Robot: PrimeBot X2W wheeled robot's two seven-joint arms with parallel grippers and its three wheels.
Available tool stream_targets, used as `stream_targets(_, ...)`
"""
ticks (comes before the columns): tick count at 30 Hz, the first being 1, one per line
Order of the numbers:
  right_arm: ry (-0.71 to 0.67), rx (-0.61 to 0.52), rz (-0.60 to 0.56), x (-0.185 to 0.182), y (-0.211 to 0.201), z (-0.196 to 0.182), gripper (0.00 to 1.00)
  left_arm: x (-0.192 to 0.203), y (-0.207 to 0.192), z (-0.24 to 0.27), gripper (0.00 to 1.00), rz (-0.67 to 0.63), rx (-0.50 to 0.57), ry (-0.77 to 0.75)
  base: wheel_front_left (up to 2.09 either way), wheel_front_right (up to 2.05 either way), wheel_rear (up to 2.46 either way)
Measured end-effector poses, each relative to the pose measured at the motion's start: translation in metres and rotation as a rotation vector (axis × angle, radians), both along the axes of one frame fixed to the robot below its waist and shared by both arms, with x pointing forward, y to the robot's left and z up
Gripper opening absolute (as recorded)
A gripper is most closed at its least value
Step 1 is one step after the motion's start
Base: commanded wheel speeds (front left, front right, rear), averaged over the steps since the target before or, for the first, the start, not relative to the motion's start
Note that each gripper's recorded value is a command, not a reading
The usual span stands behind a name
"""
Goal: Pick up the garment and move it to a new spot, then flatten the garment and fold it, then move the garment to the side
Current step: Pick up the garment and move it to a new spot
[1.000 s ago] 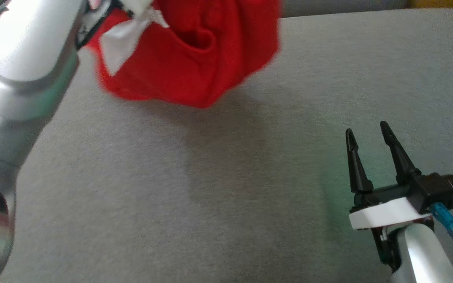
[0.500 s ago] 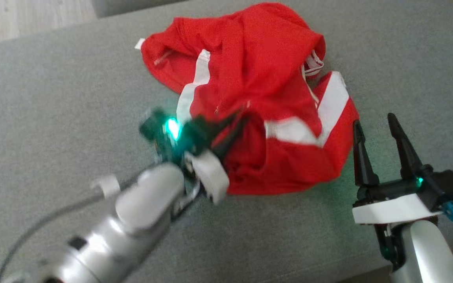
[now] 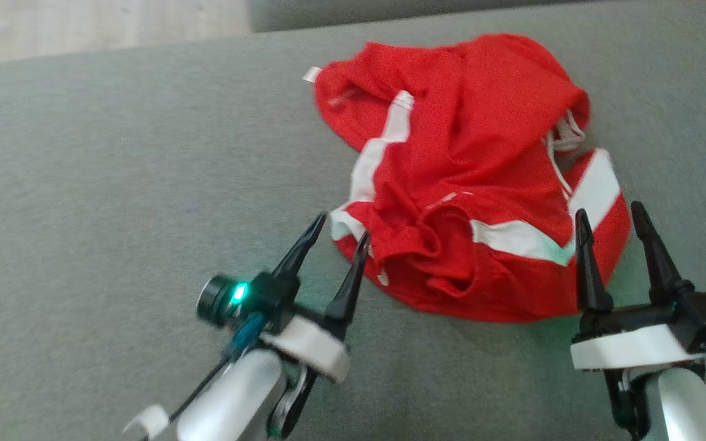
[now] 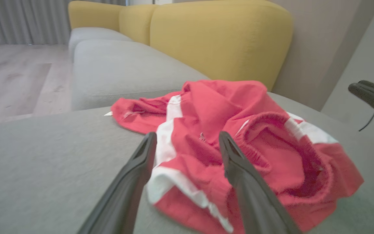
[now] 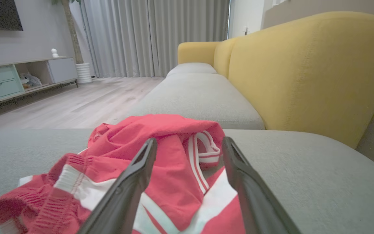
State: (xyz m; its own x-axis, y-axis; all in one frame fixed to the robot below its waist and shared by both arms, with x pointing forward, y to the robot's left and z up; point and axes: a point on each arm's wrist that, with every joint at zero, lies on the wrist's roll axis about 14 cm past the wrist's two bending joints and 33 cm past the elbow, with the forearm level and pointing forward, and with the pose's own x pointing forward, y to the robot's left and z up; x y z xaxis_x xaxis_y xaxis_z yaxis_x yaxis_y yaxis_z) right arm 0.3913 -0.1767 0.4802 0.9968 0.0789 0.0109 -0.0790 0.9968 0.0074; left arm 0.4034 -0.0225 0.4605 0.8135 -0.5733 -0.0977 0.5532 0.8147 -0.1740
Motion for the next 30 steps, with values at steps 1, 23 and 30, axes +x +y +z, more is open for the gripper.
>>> stream_targets(1, -0.005, 0.0, 0.013, 0.0, 0.004, 0.001, 1.0, -0.004, 0.01, -0.001, 1.0, 0.029, 0.004, 0.003, 0.0, 0.0, 0.0)
stream_targets(23, 0.03, -0.041, -0.108, -0.012, -0.036, -0.006, 1.0, 0.074, -0.064, 0.007, 1.0, -0.213, 0.148, 0.021, 0.0, 0.0, 0.0)
stream_targets(30, 0.085, -0.052, -0.188, -0.025, -0.061, -0.02, 1.0, 0.074, -0.084, -0.048, 1.0, -0.286, 0.262, 0.165, 0.0, 0.0, 0.0)
